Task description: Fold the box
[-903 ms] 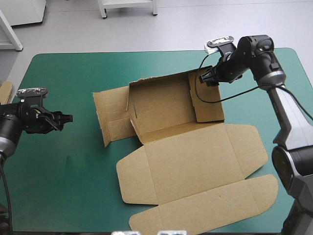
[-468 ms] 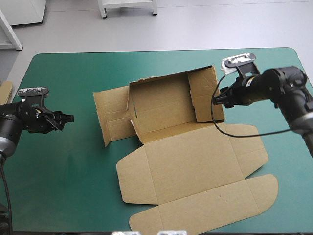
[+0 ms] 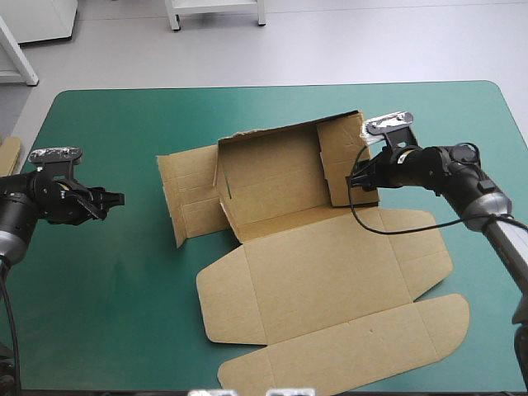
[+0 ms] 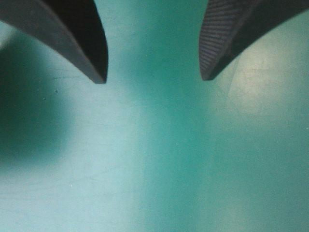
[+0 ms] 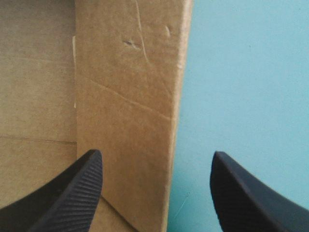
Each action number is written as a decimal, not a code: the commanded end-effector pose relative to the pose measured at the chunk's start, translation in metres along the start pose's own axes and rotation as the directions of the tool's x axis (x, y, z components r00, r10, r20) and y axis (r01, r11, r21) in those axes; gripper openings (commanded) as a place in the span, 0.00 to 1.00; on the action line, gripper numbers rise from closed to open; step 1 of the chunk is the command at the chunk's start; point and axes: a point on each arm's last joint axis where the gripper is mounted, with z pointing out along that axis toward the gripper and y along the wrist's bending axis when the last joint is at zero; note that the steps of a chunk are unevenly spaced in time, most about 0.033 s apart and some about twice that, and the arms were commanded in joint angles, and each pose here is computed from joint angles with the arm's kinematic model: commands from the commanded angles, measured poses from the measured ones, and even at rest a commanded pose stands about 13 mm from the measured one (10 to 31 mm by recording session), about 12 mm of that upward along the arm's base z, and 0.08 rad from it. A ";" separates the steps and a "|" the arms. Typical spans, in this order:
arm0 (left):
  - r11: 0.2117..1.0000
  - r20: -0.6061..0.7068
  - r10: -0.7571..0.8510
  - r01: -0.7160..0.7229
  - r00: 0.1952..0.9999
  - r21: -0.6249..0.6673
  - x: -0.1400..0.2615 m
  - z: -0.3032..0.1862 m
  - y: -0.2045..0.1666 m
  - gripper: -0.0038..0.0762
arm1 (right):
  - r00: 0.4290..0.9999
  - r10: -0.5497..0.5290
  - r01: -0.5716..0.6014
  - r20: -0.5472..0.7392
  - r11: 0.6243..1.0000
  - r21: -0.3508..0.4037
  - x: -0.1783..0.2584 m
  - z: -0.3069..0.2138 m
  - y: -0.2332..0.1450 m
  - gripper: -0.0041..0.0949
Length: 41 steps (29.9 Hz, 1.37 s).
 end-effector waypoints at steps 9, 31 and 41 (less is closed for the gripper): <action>1.000 0.093 -0.002 0.001 0.996 0.005 -0.009 -0.016 -0.001 0.55 | 1.000 -0.009 0.009 0.013 1.000 -0.018 -0.038 0.025 -0.004 0.16; 1.000 0.088 0.004 -0.006 0.996 0.020 -0.009 -0.016 -0.003 0.55 | 0.928 0.054 -0.030 -0.368 0.997 0.071 -0.054 0.011 -0.015 0.04; 0.999 0.088 0.008 -0.012 0.996 0.040 -0.009 -0.016 -0.005 0.55 | 0.916 -0.032 0.055 -0.401 0.997 0.046 -0.049 0.038 -0.019 0.22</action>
